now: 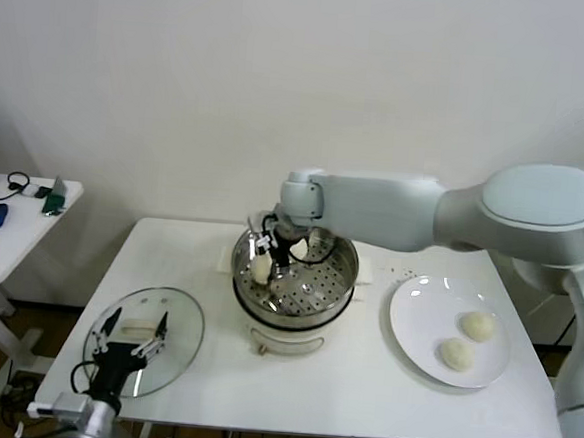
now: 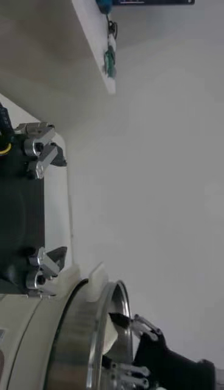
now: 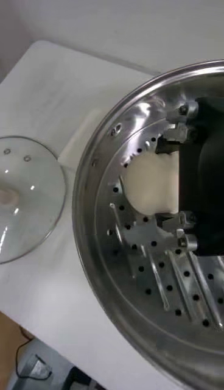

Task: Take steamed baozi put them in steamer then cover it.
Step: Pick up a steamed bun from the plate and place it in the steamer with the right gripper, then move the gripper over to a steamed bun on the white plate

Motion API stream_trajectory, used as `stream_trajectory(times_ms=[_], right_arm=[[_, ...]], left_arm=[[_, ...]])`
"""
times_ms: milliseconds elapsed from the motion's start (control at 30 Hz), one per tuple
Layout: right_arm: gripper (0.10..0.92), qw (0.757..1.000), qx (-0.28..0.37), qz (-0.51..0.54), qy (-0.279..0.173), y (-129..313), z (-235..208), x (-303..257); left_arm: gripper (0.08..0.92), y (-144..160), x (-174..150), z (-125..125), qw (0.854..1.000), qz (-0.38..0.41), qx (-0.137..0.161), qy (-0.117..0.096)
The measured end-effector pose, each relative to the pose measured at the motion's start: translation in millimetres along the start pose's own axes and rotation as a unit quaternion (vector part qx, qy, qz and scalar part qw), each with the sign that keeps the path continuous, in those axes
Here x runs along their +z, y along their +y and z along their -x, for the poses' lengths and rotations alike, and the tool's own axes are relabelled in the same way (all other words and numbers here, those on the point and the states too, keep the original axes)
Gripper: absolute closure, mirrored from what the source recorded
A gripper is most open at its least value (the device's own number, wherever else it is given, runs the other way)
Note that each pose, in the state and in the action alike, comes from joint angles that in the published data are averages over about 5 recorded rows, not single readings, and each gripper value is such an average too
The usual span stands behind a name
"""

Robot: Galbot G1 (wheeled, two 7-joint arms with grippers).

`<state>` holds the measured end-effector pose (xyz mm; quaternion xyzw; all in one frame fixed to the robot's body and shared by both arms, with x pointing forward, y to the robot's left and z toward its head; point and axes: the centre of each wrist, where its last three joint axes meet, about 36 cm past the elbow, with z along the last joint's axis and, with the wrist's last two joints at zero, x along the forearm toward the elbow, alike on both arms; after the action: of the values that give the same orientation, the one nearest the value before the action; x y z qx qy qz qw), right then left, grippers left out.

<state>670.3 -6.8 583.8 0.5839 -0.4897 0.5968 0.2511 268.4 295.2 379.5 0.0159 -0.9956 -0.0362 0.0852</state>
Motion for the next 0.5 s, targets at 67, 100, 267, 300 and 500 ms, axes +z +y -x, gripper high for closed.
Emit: stream_trajectory(times_ms=[67, 100, 267, 300, 500], right_arm=[[0.360, 1.000, -0.001, 0.000, -0.001, -1, 1, 0], [0.337, 1.000, -0.002, 0.000, -0.001, -1, 1, 0], [0.226, 1.000, -0.008, -0.002, -0.006, -4, -5, 2], [0.212, 1.000, -0.009, -0.002, -0.008, -4, -9, 3], [0.200, 1.000, -0.013, -0.002, -0.007, -8, -50, 26]], left_arm=[[0.177, 0, 0, -1, 1.000, 0.000, 0.000, 0.000], [0.177, 0, 0, -1, 1.000, 0.000, 0.000, 0.000], [0.177, 0, -1, -2, 1.000, 0.001, 0.001, -0.001], [0.177, 0, -1, -3, 1.000, 0.001, 0.001, 0.000], [0.177, 0, -1, -2, 1.000, 0.002, 0.003, 0.000]])
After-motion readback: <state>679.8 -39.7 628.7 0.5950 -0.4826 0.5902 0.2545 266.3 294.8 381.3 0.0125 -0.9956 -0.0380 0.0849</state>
